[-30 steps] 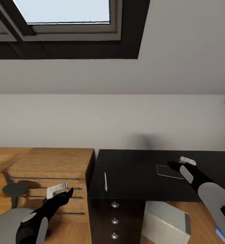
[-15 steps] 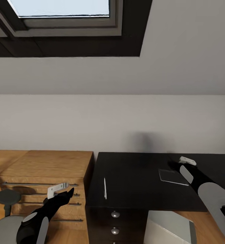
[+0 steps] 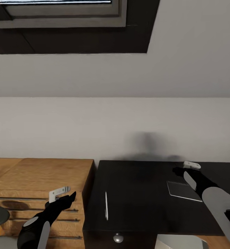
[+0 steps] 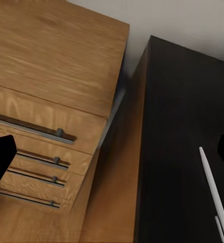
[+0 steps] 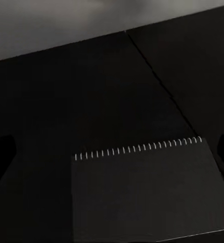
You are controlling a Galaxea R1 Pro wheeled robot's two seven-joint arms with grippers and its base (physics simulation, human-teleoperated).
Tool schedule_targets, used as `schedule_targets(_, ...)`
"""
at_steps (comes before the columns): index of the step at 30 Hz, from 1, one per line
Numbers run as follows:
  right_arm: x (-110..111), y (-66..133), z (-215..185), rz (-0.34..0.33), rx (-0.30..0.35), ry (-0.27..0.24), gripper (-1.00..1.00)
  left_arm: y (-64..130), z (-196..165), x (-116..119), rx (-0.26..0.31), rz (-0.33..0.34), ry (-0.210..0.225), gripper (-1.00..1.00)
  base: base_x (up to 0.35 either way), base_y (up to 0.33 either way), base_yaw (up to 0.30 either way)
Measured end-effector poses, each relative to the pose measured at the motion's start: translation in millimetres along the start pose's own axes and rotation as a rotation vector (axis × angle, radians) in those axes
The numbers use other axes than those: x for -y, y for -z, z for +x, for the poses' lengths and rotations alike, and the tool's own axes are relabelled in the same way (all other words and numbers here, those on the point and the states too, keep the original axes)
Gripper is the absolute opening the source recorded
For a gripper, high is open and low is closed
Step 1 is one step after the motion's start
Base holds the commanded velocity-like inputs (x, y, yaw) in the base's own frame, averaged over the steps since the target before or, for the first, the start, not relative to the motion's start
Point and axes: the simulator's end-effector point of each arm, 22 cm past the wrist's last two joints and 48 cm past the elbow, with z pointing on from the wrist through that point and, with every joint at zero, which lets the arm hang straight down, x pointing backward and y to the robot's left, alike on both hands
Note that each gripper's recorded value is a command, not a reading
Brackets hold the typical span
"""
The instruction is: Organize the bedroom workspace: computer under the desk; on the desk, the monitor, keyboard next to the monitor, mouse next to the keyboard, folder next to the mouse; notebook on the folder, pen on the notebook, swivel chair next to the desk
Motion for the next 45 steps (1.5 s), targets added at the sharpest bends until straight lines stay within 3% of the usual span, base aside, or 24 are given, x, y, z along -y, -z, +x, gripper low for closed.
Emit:
schedule_targets(5,5,-1.7,2,0.012,0.016,0.007,1.0,0.0,0,0,0.001,0.0,-0.001,1.0,0.234,0.0,0.0)
schedule_targets(9,10,-2.9,-3,0.024,0.067,0.013,1.0,0.0,0,1,0.001,0.001,-0.002,1.0,0.287,0.0,0.0)
schedule_targets(17,18,-5.2,2,0.049,0.091,0.08,1.0,-0.3,0,1,-0.001,0.003,-0.002,1.0,0.207,0.0,0.0)
schedule_targets(19,19,-5.6,4,0.052,0.082,0.084,1.0,-0.4,0,2,-0.001,0.004,-0.001,1.0,0.048,0.0,0.0)
schedule_targets(23,36,-6.3,26,0.076,-0.028,0.095,1.0,-0.5,0,4,-0.002,0.009,-0.002,1.0,0.021,0.0,0.0)
schedule_targets(24,46,-6.3,36,0.09,-0.08,0.099,1.0,-1.2,2,4,-0.002,0.01,-0.003,1.0,0.008,0.0,0.0)
schedule_targets(29,59,-6.8,52,0.106,-0.149,0.101,1.0,-3.2,5,4,0.001,0.011,-0.002,1.0,0.003,0.0,0.0)
schedule_targets(45,53,-5.5,40,0.091,-0.135,0.099,1.0,-3.2,4,3,0.002,0.011,-0.003,1.0,0.0,0.0,0.0)
